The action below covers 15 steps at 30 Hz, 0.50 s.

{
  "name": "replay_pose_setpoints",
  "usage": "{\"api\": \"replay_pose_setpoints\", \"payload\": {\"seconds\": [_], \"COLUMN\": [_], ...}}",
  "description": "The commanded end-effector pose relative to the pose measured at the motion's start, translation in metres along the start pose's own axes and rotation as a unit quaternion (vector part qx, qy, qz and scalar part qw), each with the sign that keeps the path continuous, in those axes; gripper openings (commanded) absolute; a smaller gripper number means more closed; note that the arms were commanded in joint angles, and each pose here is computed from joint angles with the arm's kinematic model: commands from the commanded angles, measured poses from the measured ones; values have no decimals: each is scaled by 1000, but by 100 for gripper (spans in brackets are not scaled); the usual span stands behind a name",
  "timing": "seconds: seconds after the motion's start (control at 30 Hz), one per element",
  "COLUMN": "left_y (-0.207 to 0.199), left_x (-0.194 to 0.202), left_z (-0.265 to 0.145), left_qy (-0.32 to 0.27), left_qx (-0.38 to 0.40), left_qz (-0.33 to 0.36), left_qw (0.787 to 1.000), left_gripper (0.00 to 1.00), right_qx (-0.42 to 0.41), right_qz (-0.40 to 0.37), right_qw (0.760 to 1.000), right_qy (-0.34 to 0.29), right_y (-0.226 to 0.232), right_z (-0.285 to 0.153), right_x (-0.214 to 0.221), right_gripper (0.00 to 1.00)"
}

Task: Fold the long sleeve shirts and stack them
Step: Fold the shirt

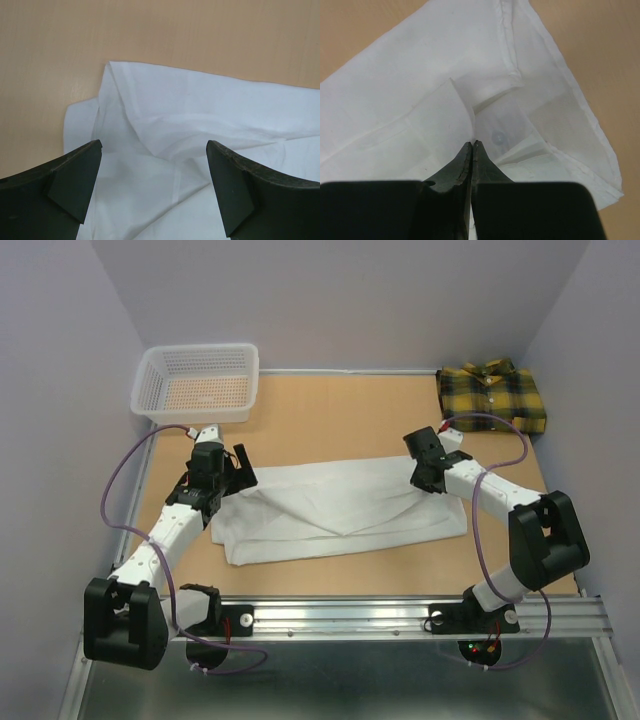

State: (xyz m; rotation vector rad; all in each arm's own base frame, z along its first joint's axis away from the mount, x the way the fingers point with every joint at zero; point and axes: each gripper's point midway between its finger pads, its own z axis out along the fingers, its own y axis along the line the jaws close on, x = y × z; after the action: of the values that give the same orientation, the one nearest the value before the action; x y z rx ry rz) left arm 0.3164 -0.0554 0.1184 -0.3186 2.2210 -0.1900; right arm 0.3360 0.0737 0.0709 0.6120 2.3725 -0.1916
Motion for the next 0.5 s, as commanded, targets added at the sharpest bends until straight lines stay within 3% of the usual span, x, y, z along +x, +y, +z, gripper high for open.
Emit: {"api": "replay_pose_setpoints", "payload": {"seconds": [0.0, 0.2, 0.47], "left_y": [-5, -8, -12], "left_x": [-11, -7, -2], "left_z": [-1, 1, 4], "left_qy": [-12, -3, 10], "left_qx": [9, 16, 26], "left_qz": [3, 7, 11], "left_qw": [1000, 1000, 1000], "left_gripper": [97, 97, 97], "right_qx": [6, -4, -37], "right_qz": [32, 37, 45], "right_qw": [999, 998, 994], "right_qy": [-42, -45, -95], "right_y": [-4, -2, 5], "right_z": [2, 2, -20], "right_x": [-18, -20, -52], "right_gripper": [2, 6, 5]}}
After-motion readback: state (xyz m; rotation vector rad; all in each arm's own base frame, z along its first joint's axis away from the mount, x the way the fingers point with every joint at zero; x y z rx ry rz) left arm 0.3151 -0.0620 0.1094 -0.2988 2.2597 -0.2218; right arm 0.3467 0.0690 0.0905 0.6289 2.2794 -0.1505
